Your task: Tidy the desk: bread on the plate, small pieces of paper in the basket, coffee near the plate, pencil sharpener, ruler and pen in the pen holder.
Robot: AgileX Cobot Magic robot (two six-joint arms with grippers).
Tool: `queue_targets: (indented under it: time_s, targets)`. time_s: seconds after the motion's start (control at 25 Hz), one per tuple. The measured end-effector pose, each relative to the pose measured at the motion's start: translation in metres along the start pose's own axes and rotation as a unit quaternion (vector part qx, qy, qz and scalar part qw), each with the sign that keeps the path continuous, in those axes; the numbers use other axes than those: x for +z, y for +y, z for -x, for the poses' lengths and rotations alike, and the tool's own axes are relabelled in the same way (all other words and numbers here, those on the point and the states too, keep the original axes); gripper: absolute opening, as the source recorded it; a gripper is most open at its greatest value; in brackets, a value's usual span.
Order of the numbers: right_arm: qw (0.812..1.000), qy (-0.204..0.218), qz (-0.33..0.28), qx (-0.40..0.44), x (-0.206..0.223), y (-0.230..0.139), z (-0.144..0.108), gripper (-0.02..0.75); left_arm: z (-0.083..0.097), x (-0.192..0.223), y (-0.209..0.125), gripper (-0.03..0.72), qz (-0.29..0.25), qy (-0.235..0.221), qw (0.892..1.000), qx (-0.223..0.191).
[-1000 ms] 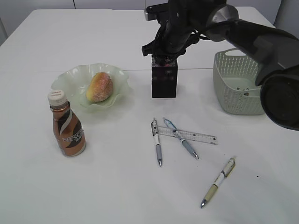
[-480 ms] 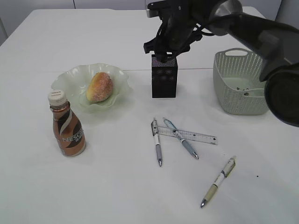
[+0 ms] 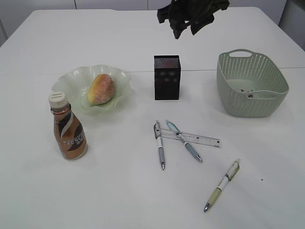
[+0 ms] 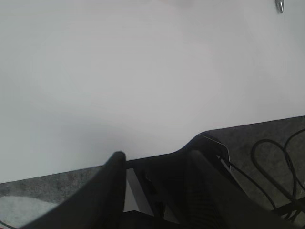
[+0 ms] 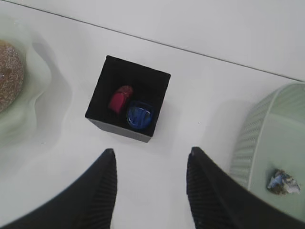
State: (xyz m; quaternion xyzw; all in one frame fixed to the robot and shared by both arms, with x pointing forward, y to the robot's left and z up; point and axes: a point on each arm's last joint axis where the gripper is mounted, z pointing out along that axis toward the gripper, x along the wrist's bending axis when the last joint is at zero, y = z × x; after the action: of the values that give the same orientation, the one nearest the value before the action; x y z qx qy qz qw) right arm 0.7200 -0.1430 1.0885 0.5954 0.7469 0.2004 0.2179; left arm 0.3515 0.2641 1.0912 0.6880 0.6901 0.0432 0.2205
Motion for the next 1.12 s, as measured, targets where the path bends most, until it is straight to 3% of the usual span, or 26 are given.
queue_targets:
  time_s: [0.48, 0.76, 1.12]
  targets:
    - [1.000, 0.003, 0.013, 0.004, -0.095, -0.017, 0.015, 0.383, 0.000, 0.000, 0.000, 0.308, 0.000, 0.000, 1.000, 0.000]
    - [0.997, 0.071, -0.012, -0.023, -0.087, -0.025, 0.002, 0.383, 0.000, 0.000, 0.000, 0.308, 0.000, 0.000, 1.000, 0.000]
    - [0.993, 0.076, -0.085, -0.039, -0.065, -0.056, -0.001, 0.383, -0.001, 0.000, 0.000, 0.308, 0.001, 0.006, 1.000, 0.002]
